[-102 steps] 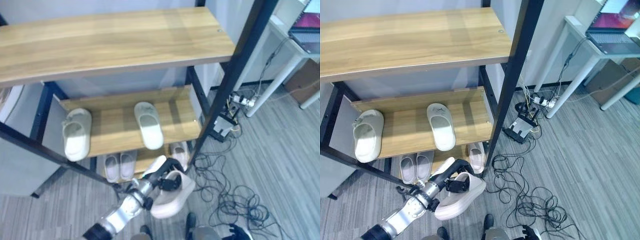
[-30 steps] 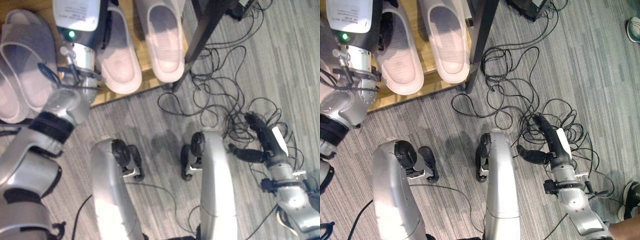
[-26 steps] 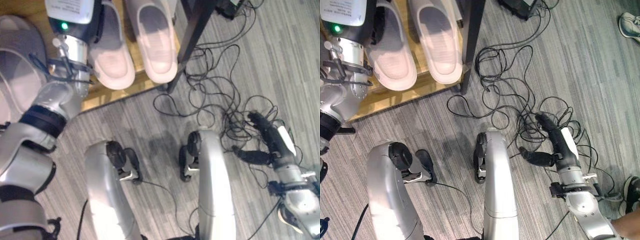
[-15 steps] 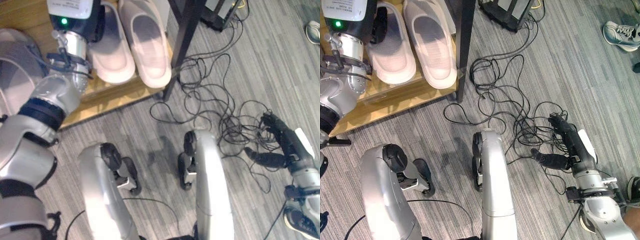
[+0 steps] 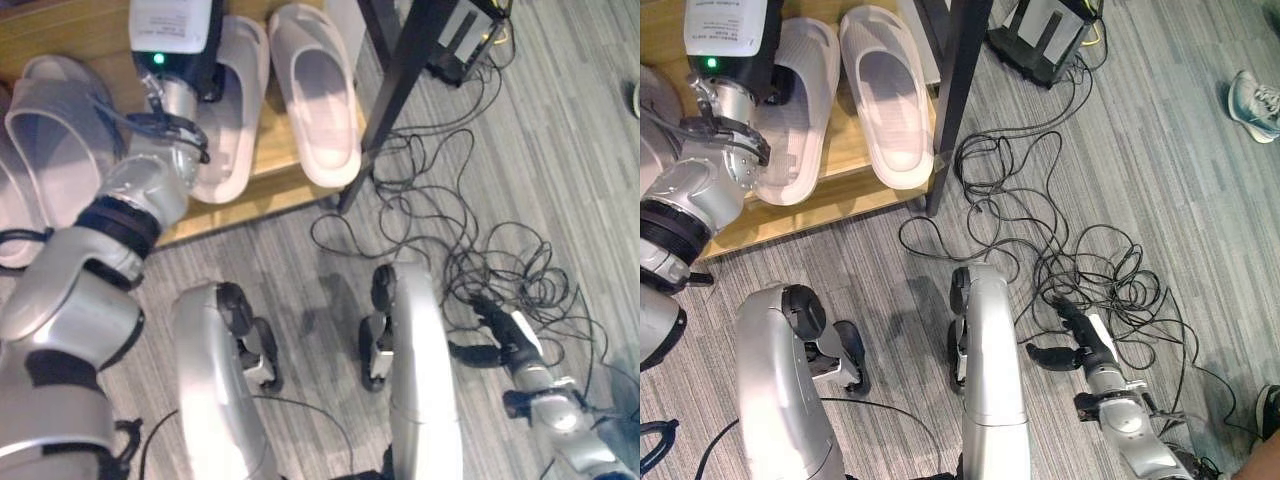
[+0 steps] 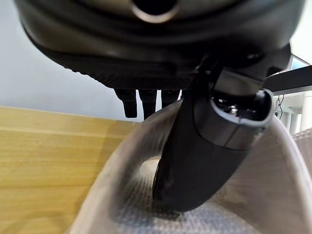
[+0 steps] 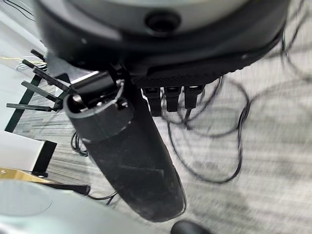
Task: Arrange the slippers neatly on the shoe rack.
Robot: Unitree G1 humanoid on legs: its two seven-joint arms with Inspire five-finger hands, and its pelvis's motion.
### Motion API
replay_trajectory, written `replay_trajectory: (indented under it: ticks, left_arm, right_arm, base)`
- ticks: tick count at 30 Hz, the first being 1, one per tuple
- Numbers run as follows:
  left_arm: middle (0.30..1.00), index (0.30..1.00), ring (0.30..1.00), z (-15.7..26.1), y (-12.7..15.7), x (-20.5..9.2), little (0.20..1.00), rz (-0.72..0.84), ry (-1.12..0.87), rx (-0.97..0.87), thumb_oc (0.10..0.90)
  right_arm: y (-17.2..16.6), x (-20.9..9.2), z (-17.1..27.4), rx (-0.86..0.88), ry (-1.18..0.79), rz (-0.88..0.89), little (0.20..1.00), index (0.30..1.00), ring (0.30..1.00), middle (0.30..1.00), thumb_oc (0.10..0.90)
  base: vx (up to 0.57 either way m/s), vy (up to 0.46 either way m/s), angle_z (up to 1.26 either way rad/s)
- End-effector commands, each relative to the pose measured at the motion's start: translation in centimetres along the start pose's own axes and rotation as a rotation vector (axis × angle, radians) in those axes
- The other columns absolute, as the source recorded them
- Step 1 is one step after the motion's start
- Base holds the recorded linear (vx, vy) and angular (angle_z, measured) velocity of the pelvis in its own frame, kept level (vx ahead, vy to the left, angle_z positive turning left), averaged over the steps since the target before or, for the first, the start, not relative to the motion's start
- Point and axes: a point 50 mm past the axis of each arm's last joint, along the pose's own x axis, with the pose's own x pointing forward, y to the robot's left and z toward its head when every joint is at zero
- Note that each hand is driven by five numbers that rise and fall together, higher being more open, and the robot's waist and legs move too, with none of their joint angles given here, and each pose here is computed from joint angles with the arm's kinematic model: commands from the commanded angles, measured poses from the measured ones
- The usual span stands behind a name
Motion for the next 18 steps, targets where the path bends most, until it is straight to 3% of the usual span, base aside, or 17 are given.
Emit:
replay_trajectory:
  ticks: [1, 8, 13, 18]
  left_arm:
    - [0.900, 0.900, 0.900, 1.1, 8.6, 4.0, 0.900, 0.286, -0.032, 0.008, 0.800]
    - [0.900, 0.900, 0.900, 2.1, 9.1, 3.8, 0.900, 0.316, -0.063, 0.007, 0.800]
    - [0.900, 0.900, 0.900, 3.1, 8.3, 3.0, 0.900, 0.313, -0.091, -0.140, 0.800]
    - [0.900, 0.900, 0.900, 2.9, 8.2, 3.0, 0.900, 0.286, -0.089, -0.156, 0.800]
  right_arm:
    - [-3.5, 1.1, 4.9, -0.065, -0.227, -0.139, 0.900, 0.900, 0.900, 0.900, 0.800]
    - [-2.2, 1.3, 4.3, -0.086, -0.198, -0.104, 0.900, 0.900, 0.900, 0.900, 0.800]
    - [-1.0, 1.3, 3.6, -0.098, -0.167, -0.066, 0.900, 0.900, 0.900, 0.900, 0.800]
    - [-0.8, 1.4, 3.1, -0.135, -0.142, -0.048, 0.900, 0.900, 0.900, 0.900, 0.800]
  base:
    - [0.01, -0.018, 0.07]
    - [0.00, -0.007, 0.04]
    - [0.00, 0.000, 0.00]
    - [0.00, 0.000, 0.00]
